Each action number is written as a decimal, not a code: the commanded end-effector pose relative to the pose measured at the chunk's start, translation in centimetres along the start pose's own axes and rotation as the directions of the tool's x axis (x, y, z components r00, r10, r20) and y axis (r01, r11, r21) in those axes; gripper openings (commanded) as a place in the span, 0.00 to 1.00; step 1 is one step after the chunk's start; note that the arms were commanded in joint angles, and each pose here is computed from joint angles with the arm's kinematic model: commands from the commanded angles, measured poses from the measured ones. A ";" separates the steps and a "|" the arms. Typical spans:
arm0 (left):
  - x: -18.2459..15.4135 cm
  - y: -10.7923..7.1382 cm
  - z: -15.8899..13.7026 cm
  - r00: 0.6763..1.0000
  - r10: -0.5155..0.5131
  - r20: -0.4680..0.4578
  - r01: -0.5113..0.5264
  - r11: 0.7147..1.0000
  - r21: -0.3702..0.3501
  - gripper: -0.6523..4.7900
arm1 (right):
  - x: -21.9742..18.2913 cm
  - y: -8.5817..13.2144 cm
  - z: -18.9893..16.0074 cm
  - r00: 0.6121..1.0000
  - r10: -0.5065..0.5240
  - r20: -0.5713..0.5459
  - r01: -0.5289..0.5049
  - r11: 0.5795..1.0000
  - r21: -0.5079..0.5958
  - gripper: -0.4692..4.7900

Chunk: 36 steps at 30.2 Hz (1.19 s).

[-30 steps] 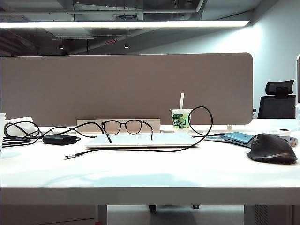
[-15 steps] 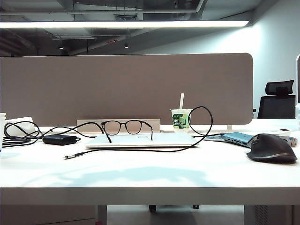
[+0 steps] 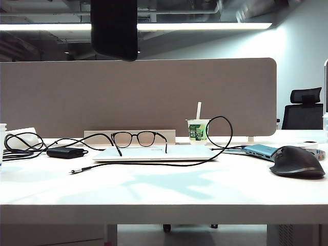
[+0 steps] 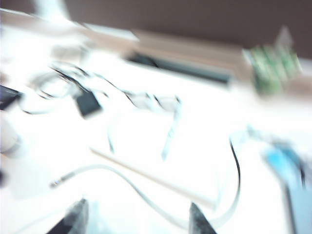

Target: Pick up the black phone, pick up the charger plug, insert the charger plug into the phone's charging port, and finally place the connected phone back on the desk.

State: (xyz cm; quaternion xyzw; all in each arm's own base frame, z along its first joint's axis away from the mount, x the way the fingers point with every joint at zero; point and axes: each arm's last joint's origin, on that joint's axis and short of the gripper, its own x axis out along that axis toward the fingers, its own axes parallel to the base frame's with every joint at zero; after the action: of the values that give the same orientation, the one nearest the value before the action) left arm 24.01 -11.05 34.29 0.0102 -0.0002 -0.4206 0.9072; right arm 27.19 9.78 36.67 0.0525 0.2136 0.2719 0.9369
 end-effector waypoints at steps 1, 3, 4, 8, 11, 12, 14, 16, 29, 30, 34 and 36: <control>-0.2 -0.1 0.9 0.998 0.021 0.058 -0.024 0.998 0.055 0.11 | 2.0 -0.8 -1.4 0.993 -0.039 -0.110 0.059 0.982 0.181 0.59; -0.2 -0.1 1.0 0.998 0.020 0.059 -0.023 0.998 0.059 0.11 | 3.6 -1.4 -2.3 0.986 -0.042 -0.159 0.080 0.968 0.237 0.59; -0.2 -0.1 1.0 0.998 0.020 0.059 -0.023 0.998 0.059 0.11 | 4.3 -1.6 -2.6 0.983 -0.044 -0.177 0.089 0.963 0.256 0.59; -0.2 -0.1 1.0 0.998 0.020 0.060 -0.023 0.998 0.060 0.11 | 7.5 -2.7 -4.4 0.968 -0.050 -0.245 0.130 0.939 0.320 0.59; -0.3 -0.1 1.0 0.998 0.019 0.061 -0.023 0.998 0.060 0.11 | 9.4 -3.4 -5.5 0.960 -0.052 -0.275 0.148 0.927 0.344 0.61; -0.3 -0.1 1.0 0.998 0.019 0.061 -0.023 0.998 0.060 0.11 | 10.0 -3.6 -5.9 0.958 -0.052 -0.281 0.153 0.925 0.348 0.64; -0.3 -0.1 1.0 0.998 0.019 0.062 -0.023 0.998 0.060 0.11 | 11.2 -4.1 -6.7 0.954 -0.058 -0.295 0.173 0.907 0.383 0.72; -0.3 -0.1 1.1 0.998 0.019 0.063 -0.023 0.998 0.061 0.11 | 12.3 -4.5 -7.5 0.949 -0.062 -0.308 0.198 0.879 0.434 0.74; -0.3 -0.1 1.1 0.998 0.019 0.063 -0.023 0.998 0.061 0.11 | 14.8 -6.1 -9.6 0.926 -0.173 -0.336 0.323 0.823 0.466 0.74; -0.3 -0.1 1.1 0.998 0.020 0.063 -0.024 0.998 0.061 0.11 | 15.2 -6.2 -9.9 0.926 -0.184 -0.330 0.329 0.823 0.464 0.74; -0.3 -0.1 1.1 0.998 0.020 0.063 -0.024 0.998 0.061 0.11 | 16.2 -6.7 -10.5 0.929 -0.190 -0.318 0.328 0.823 0.464 0.74; -0.3 -0.1 1.1 0.998 0.020 0.063 -0.024 0.998 0.061 0.11 | 16.8 -6.9 -11.0 0.930 -0.190 -0.314 0.325 0.824 0.464 0.74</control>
State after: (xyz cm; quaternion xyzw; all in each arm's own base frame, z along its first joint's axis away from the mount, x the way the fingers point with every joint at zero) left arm 23.87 -11.01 34.53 0.0238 -0.0125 -0.4119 0.9108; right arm 38.18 12.55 18.96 0.2286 0.4180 0.0768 0.8758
